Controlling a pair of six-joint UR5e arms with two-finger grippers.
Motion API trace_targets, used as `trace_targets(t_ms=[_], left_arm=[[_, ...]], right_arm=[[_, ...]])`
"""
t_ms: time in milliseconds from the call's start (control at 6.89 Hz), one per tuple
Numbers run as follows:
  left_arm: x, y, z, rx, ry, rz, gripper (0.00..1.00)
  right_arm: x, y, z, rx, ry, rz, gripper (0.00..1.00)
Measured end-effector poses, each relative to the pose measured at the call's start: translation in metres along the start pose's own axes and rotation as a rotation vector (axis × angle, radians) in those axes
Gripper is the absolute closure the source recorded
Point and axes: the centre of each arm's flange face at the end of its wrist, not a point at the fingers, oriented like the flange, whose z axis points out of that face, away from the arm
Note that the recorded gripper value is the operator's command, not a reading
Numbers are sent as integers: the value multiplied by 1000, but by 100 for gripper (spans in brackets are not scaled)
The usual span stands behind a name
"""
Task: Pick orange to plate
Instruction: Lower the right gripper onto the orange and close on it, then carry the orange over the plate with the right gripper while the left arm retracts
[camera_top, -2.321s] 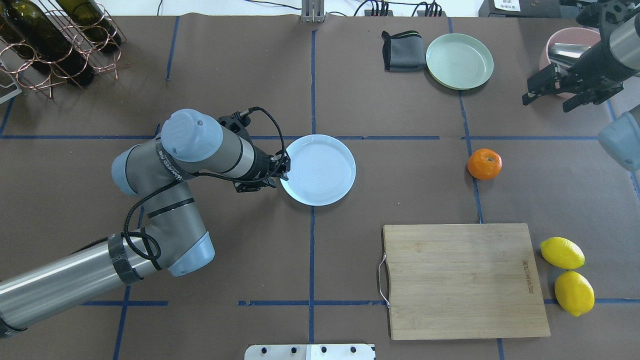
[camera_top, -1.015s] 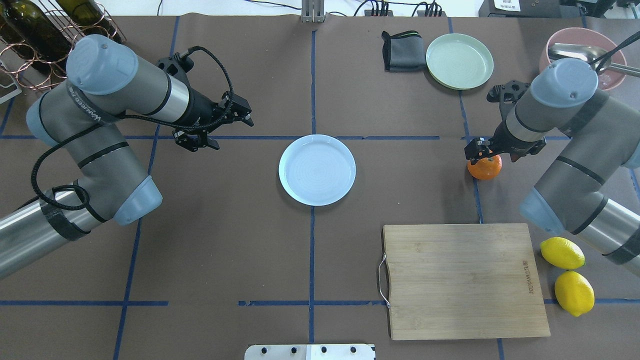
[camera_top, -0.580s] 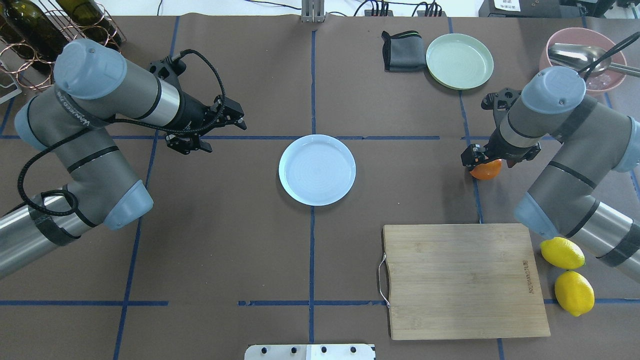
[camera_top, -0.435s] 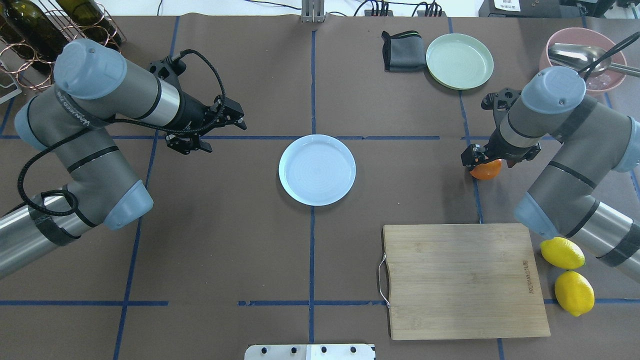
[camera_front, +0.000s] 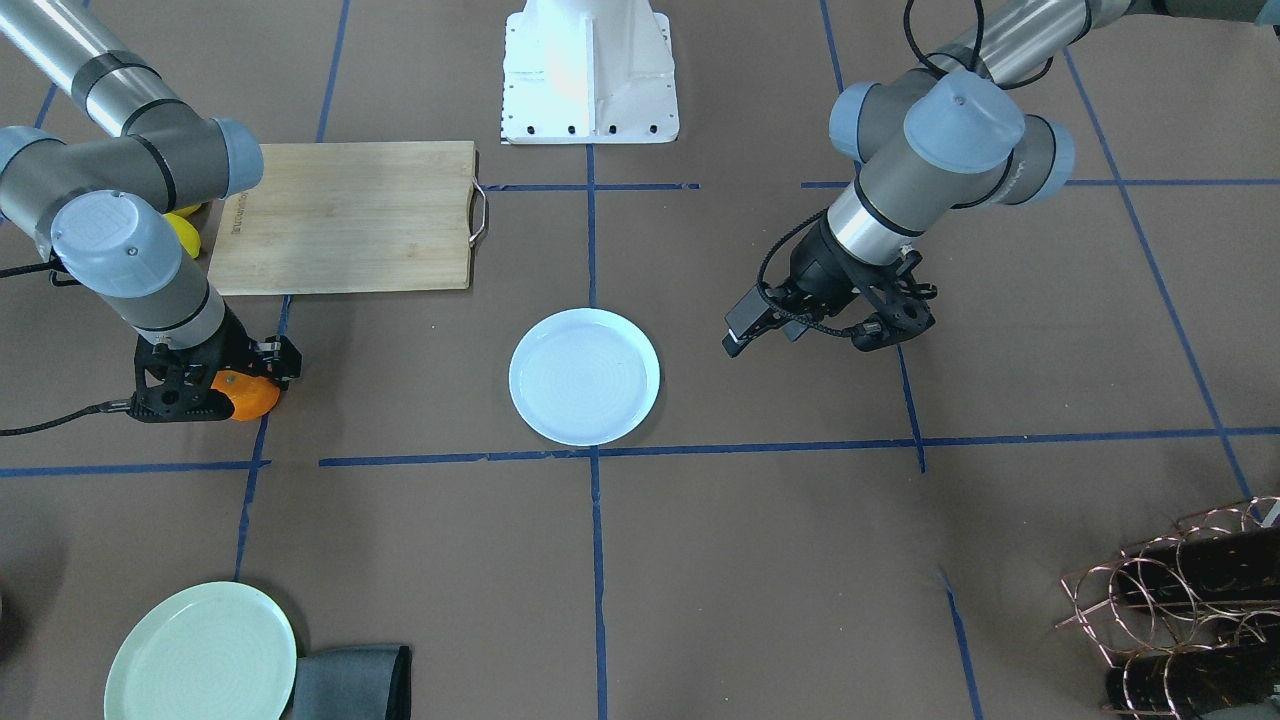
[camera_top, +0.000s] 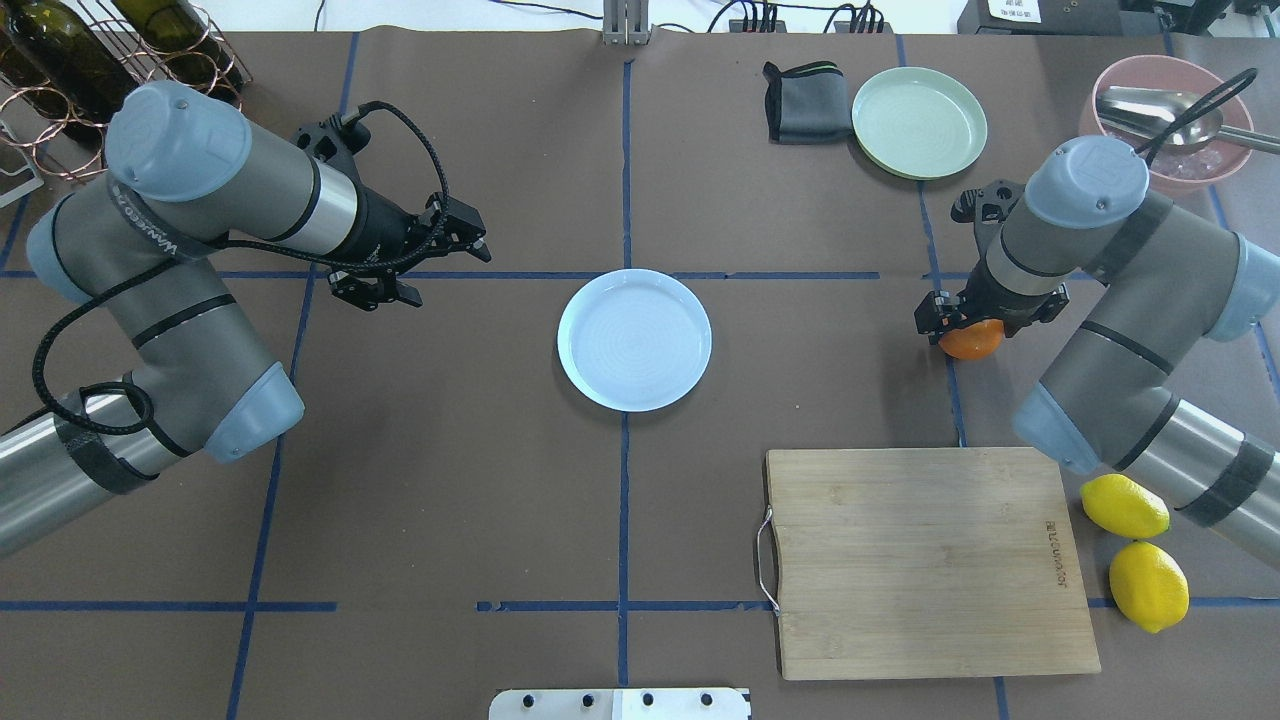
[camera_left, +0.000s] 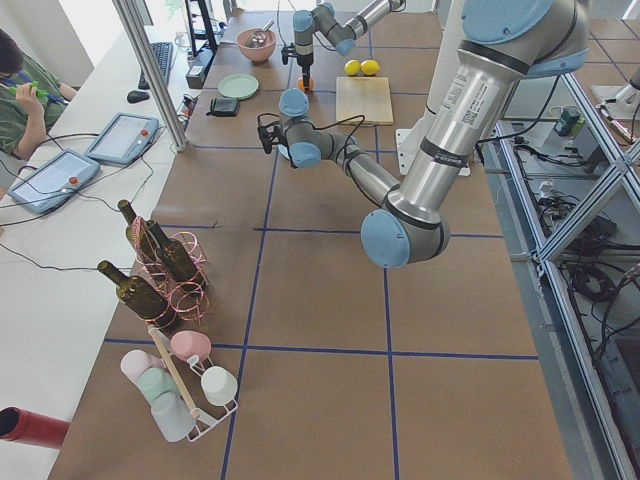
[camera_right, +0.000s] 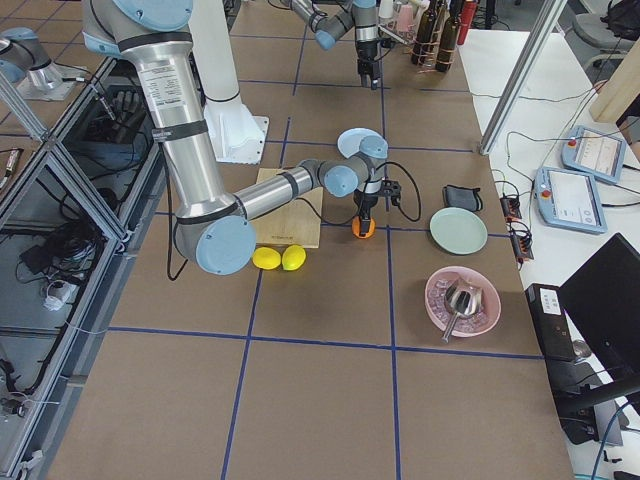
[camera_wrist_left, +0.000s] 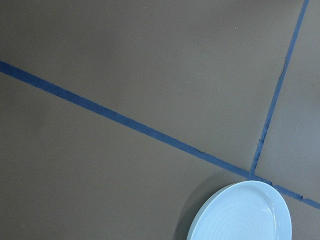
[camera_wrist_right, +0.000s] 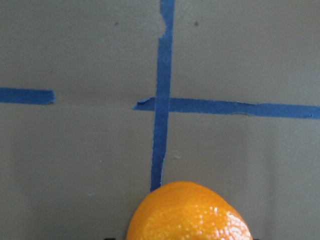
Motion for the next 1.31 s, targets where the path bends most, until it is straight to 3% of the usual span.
trace_targets(t_ms=[145, 435, 725, 1305], left_arm=[[-2, 0, -1, 0, -1, -1, 0], [-10, -4, -14, 13, 6, -2, 0], [-34, -27, -51, 50, -26, 64, 0], [-105, -70, -117, 105, -294, 388, 0]], right_arm=[[-3, -3, -1, 3, -2, 0, 100], [-12, -13, -27, 36, -36, -5, 100], [-38, -20, -83, 91, -119, -18, 100], [-158, -2, -113, 121, -213, -20, 100]])
